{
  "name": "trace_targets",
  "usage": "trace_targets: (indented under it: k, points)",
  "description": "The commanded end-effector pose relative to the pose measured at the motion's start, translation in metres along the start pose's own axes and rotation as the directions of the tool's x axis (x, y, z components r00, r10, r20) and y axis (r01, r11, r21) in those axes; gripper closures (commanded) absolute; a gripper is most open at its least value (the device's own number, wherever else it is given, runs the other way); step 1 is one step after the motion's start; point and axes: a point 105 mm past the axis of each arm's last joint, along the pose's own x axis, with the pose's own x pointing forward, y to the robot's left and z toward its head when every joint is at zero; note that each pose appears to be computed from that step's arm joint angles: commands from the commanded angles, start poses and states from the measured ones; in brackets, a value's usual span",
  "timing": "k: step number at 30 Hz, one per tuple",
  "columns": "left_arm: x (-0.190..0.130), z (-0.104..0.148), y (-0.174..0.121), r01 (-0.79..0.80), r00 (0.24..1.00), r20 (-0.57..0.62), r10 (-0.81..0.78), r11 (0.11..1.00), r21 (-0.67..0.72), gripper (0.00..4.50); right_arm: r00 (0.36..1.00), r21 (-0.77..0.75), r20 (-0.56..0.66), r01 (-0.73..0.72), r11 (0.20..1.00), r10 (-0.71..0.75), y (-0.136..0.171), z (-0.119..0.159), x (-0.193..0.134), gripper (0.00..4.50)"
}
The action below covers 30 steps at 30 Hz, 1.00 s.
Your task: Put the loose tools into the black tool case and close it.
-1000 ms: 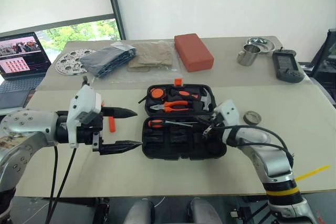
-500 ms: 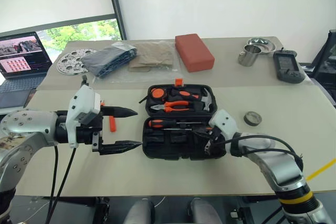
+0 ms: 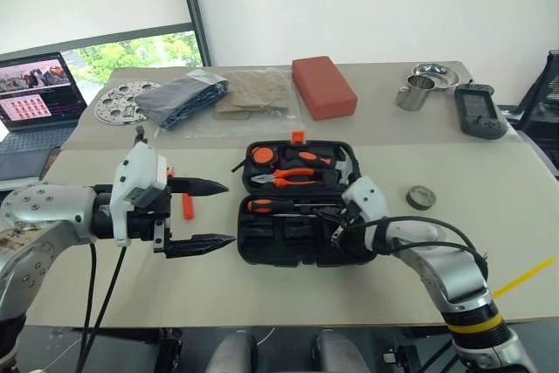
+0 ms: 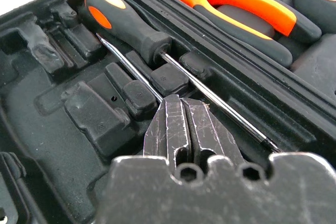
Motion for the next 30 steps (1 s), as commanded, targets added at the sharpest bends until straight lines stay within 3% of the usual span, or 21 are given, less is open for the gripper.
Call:
trace_targets:
  k: [1, 4, 7, 16, 20, 23, 28, 30]
  points:
    - [-0.01, -0.002, 0.014, -0.134, 0.991, 0.021, 0.134, 0.991, -0.005, 0.0, 0.992, -0.015, 0.125, -0.026, 1.0, 0.028, 0.0, 0.022, -0.004, 4.48]
    - [-0.02, -0.021, 0.037, -0.336, 0.942, -0.022, 0.335, 0.941, -0.039, 0.0, 0.959, -0.052, 0.273, -0.062, 0.997, 0.074, -0.003, 0.05, -0.016, 4.48]
    - [-0.024, -0.04, 0.062, -0.548, 0.836, -0.058, 0.545, 0.832, -0.079, 0.0, 0.954, -0.087, 0.279, -0.09, 0.992, 0.111, -0.01, 0.052, -0.03, 3.77]
    - [0.023, -0.075, 0.088, -0.866, 0.489, -0.157, 0.858, 0.456, -0.204, 0.0, 0.945, -0.164, 0.294, -0.095, 0.982, 0.14, -0.036, 0.056, -0.082, 0.75]
    - [0.009, -0.093, 0.096, -0.932, 0.348, -0.241, 0.906, 0.306, -0.193, 0.0, 0.94, -0.181, 0.308, -0.092, 0.979, 0.145, -0.044, 0.055, -0.1, 0.75]
    - [0.01, -0.104, 0.096, -0.934, 0.346, -0.285, 0.894, 0.298, -0.197, 0.0, 0.941, -0.183, 0.318, -0.06, 0.981, 0.117, -0.051, 0.052, -0.11, 0.75]
    - [0.017, -0.118, 0.097, -0.942, 0.328, -0.339, 0.882, 0.275, -0.194, 0.0, 0.925, -0.134, 0.329, -0.153, 0.979, 0.19, -0.058, 0.04, -0.142, 0.75]
    - [0.018, -0.119, 0.097, -0.944, 0.319, -0.345, 0.883, 0.264, -0.197, 0.0, 0.928, -0.149, 0.311, -0.163, 0.975, 0.203, -0.06, 0.036, -0.149, 0.34]
